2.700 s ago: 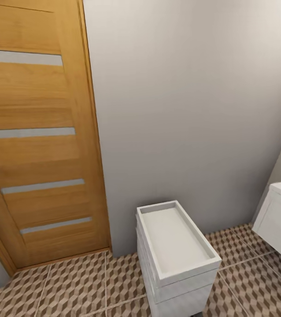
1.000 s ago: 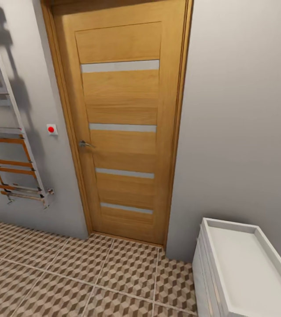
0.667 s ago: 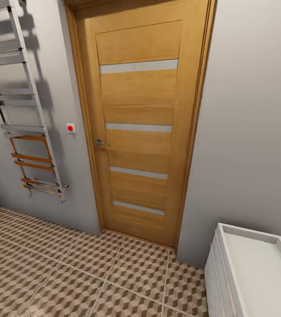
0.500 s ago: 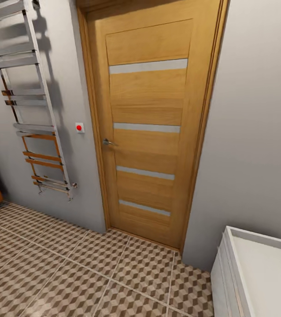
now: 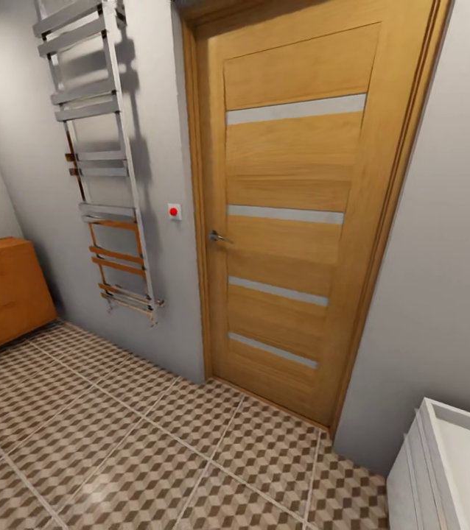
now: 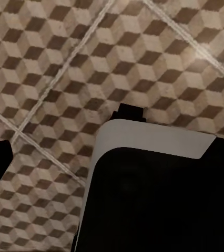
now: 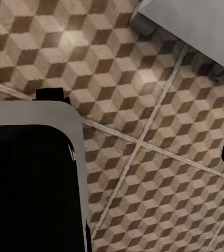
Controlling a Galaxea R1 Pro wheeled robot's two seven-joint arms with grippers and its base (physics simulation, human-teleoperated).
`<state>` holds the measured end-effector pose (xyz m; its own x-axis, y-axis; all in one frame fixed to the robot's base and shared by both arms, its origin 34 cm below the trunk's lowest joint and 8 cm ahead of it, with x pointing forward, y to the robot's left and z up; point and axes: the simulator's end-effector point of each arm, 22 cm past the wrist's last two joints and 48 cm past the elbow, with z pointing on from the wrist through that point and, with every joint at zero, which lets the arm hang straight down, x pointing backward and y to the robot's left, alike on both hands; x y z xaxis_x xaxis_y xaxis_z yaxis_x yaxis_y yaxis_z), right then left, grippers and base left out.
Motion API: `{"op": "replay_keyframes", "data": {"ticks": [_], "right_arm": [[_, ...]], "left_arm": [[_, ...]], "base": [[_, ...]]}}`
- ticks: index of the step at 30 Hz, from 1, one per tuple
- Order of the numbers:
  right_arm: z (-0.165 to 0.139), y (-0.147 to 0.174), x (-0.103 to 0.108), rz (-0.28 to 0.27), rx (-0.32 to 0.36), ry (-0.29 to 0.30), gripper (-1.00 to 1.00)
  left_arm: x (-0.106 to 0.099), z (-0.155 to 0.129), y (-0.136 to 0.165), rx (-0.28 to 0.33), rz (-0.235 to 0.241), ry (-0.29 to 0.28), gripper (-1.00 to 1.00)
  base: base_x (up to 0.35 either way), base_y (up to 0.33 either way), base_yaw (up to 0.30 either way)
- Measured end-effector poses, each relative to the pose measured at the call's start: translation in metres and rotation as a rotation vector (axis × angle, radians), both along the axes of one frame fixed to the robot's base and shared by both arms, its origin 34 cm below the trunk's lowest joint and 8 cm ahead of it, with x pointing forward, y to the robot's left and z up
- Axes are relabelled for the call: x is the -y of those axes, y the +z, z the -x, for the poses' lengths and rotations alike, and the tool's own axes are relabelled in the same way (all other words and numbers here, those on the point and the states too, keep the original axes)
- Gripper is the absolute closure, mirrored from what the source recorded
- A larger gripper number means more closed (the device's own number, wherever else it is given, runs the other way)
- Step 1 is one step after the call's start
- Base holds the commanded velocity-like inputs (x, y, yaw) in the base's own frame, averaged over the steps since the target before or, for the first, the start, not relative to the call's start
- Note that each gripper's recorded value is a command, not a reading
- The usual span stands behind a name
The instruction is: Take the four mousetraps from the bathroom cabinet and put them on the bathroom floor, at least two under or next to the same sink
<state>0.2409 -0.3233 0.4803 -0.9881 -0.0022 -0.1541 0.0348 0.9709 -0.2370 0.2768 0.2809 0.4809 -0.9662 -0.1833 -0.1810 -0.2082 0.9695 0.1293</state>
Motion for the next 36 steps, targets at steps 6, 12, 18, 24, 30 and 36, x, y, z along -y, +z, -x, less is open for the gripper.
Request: {"op": "replay_keyframes", "data": {"ticks": [6, 12, 18, 24, 30, 36], "right_arm": [[0.0000, -0.0001, -0.0011, -0.002, 0.000, 0.000, -1.00], [0.0000, -0.0002, -0.0020, -0.003, 0.000, 0.001, -1.00], [-0.0001, -0.0002, -0.0025, -0.003, 0.000, 0.002, -1.00], [-0.0003, -0.0002, -0.0024, -0.003, 0.000, 0.006, -1.00], [-0.0003, -0.0002, -0.0021, -0.002, 0.000, 0.006, -1.00], [-0.0003, -0.0002, -0.0027, -0.003, 0.000, 0.005, -1.00]], "left_arm": [[0.0000, 0.0000, 0.0000, 0.000, 0.000, 0.000, -1.00], [0.0000, 0.0000, 0.0000, 0.000, 0.000, 0.000, -1.00], [0.0000, 0.0000, 0.0000, 0.000, 0.000, 0.000, -1.00], [0.0000, 0.0000, 0.0000, 0.000, 0.000, 0.000, -1.00], [0.0000, 0.0000, 0.0000, 0.000, 0.000, 0.000, -1.00], [0.0000, 0.0000, 0.0000, 0.000, 0.000, 0.000, -1.00]], "base": [[0.000, 0.000, 0.300], [0.000, 0.000, 0.300], [0.000, 0.000, 0.300], [0.000, 0.000, 0.300], [0.000, 0.000, 0.300], [0.000, 0.000, 0.300]]}}
